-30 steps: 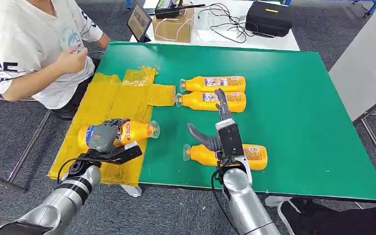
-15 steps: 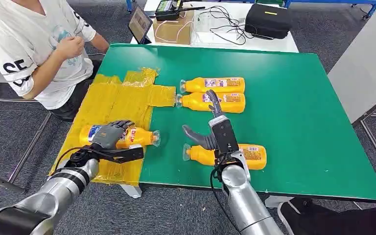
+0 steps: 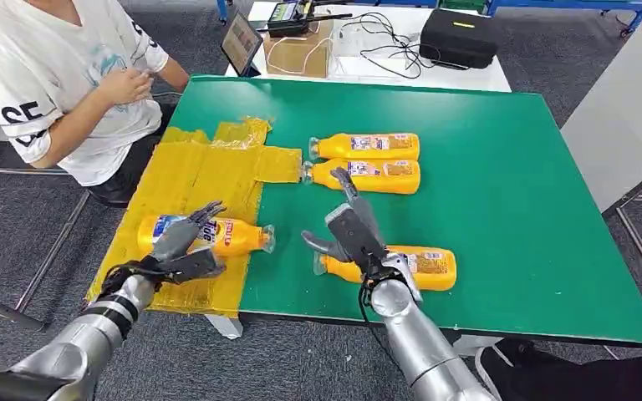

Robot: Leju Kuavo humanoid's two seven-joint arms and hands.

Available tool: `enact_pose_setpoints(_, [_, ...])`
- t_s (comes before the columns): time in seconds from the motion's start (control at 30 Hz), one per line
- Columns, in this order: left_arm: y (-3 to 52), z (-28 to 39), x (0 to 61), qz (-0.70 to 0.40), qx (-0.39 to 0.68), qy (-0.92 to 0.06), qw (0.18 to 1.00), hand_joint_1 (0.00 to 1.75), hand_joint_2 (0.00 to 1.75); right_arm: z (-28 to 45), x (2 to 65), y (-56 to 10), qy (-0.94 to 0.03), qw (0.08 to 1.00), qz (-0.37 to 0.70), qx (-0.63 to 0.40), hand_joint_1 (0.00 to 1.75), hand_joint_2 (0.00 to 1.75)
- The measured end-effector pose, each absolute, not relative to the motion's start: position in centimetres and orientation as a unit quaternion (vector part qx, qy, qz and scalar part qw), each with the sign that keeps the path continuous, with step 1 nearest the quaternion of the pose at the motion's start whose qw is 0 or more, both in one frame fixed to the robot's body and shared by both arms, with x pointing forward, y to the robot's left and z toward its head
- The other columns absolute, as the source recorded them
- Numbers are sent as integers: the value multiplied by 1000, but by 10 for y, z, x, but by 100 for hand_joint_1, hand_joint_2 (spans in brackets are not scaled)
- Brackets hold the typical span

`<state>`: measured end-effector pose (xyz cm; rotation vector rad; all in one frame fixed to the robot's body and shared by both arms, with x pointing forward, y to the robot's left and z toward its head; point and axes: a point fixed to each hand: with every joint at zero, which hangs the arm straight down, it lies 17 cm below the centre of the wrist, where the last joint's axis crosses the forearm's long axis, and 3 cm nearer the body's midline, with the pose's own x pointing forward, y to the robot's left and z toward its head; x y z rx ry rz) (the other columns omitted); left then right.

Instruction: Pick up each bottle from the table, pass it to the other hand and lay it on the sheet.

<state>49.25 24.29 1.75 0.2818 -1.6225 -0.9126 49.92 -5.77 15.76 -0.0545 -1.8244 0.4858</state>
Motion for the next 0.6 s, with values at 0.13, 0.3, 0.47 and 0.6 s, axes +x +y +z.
enact_pose_setpoints(0.13, [241,36,482,-263,58,-741,615,0,0,128,500,-70,-752,592,275,-89,0,175])
enact_pose_setpoints(0.3, [234,51,468,-179,7,-768,615,0,0,102,506,-98,-716,598,329,-149,0,175])
enact_pose_setpoints(0.47, [230,58,462,-159,-2,-777,609,0,0,92,508,-113,-705,599,343,-166,0,175])
enact_pose_setpoints(0.6, [229,64,461,-139,-12,-783,606,0,175,87,508,-120,-694,598,357,-184,0,175])
